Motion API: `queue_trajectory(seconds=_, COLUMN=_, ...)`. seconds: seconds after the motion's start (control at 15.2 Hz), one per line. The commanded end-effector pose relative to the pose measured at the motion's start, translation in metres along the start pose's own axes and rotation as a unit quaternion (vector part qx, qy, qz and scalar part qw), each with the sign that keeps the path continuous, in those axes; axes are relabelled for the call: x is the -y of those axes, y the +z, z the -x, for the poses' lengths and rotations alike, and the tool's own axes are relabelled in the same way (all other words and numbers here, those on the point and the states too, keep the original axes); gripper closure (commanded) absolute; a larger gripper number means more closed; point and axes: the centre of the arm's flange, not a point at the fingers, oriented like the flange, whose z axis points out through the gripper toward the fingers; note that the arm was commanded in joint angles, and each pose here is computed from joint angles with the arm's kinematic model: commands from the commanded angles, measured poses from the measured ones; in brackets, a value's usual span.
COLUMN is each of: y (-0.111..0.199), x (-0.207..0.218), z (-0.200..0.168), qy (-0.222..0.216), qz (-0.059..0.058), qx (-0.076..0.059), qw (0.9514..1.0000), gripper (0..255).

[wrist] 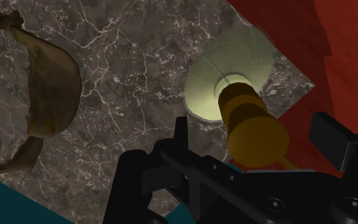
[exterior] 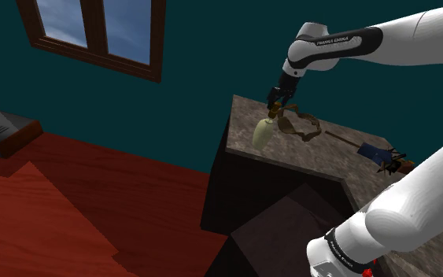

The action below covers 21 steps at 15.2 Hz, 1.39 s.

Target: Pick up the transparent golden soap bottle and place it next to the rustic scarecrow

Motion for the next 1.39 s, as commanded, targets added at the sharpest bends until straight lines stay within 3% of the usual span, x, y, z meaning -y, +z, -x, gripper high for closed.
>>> queue_trajectory(seconds=0.0, y=0.007, x=0.001, z=0.001, qy=0.000, qz=0.000, qx=0.000, qw=1.0000, gripper=0)
queue_trajectory(seconds=0.46, y=0.007, x=0.001, z=0.000, qy=0.000, qz=0.000, qx=0.000, qw=1.0000, gripper=0)
queue_trajectory(seconds=0.53, y=0.007, x=0.001, z=0.000, qy=0.000, qz=0.000, qx=0.000, qw=1.0000, gripper=255)
queue_trajectory(seconds=1.12, y=0.007, x=0.001, z=0.000, qy=0.000, qz=0.000, qx=0.000, qw=1.0000, gripper=255)
queue_trajectory(seconds=1.32, y=-0.008, x=0.000, z=0.000, qy=0.000, qz=0.000, qx=0.000, qw=1.0000, gripper=255)
